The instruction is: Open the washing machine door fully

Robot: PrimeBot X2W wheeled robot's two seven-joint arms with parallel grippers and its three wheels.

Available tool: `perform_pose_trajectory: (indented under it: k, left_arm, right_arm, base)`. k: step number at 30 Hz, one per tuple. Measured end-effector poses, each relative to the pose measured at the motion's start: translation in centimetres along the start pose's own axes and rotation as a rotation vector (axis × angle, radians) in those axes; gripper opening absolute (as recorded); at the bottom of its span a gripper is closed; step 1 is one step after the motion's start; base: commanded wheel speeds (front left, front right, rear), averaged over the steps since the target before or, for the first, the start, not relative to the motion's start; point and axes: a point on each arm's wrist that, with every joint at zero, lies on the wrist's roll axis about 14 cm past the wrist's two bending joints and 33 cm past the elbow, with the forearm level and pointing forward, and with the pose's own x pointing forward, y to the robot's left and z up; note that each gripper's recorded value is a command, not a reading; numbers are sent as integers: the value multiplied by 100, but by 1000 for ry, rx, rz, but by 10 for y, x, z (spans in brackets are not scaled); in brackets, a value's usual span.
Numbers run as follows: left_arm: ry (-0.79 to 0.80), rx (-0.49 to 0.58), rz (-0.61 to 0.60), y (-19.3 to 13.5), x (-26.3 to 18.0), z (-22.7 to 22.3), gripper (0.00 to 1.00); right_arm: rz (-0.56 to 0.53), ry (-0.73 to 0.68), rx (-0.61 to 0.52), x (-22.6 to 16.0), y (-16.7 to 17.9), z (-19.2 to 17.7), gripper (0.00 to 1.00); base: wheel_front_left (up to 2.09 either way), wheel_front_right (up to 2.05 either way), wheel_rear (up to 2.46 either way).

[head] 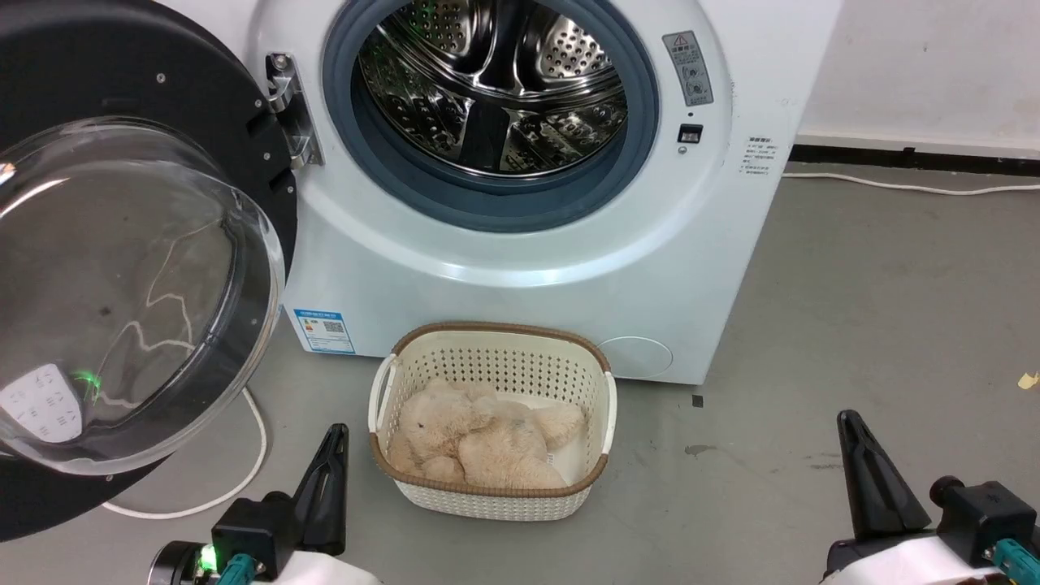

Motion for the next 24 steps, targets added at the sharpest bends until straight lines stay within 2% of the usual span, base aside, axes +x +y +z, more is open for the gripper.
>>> perform_pose_trajectory:
  k: [24]
  left_arm:
    - [19,26,8,1,8,2,0]
  right_arm:
    - [3,33,-35,2,0,-2,0]
  base:
    - [0,0,0]
